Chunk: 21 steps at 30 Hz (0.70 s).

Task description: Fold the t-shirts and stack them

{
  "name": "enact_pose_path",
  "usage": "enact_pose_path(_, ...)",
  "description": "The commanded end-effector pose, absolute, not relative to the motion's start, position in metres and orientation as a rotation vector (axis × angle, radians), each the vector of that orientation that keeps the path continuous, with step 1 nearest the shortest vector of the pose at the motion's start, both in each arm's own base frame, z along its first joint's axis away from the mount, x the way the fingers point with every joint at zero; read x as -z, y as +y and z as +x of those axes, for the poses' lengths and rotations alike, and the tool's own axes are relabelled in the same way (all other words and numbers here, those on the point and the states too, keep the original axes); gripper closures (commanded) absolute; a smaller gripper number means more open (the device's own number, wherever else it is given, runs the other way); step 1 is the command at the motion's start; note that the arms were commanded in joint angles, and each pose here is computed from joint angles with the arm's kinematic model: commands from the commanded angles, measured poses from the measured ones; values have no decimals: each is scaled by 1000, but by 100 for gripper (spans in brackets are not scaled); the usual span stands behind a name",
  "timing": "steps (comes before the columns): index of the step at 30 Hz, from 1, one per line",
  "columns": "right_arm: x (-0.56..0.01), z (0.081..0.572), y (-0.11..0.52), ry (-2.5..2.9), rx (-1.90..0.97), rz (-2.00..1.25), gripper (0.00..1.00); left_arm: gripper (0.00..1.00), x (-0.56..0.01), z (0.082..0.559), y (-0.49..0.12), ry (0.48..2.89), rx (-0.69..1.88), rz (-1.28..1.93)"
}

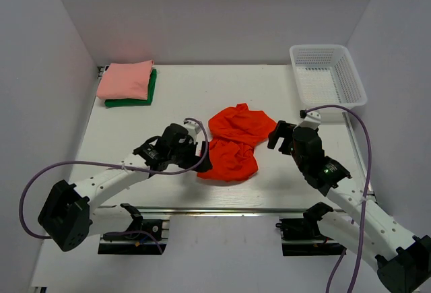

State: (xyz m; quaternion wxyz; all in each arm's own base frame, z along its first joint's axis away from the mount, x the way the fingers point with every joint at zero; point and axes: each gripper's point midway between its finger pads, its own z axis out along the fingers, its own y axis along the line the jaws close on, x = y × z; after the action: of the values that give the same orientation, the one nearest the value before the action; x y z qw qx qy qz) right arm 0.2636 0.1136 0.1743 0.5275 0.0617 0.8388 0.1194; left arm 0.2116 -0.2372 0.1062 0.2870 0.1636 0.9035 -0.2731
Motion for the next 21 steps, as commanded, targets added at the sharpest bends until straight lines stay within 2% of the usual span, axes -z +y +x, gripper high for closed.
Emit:
enact_pose_path(1,-191,271,113,1955,-298,208,10,4,-90,196,-240,2475,746,452)
enact_pose_path(4,-180,277,100,1968,-210,292,10,8,-75,186,-241,2516,739,472)
enact_pose_path(6,-172,281,102,2008,-157,229,10,10,-71,185,-244,2517,751,469)
enact_pose_path(12,-153,294,108,2146,-38,175,10,20,-59,202,-247,2518,686,408)
enact_pose_path(16,-149,311,112,2176,3,198,10,54,-52,213,-245,2530,625,342)
enact_pose_path(17,-136,316,107,2220,53,217,10,66,-49,214,-244,2537,609,338)
enact_pose_path(19,-130,326,103,2243,78,254,10,77,-49,214,-244,2540,613,327)
enact_pose_path(20,-125,333,103,2263,83,258,10,96,-49,215,-243,2537,603,322)
enact_pose_path(21,-121,337,103,2282,94,273,10,100,-49,218,-241,2534,582,300)
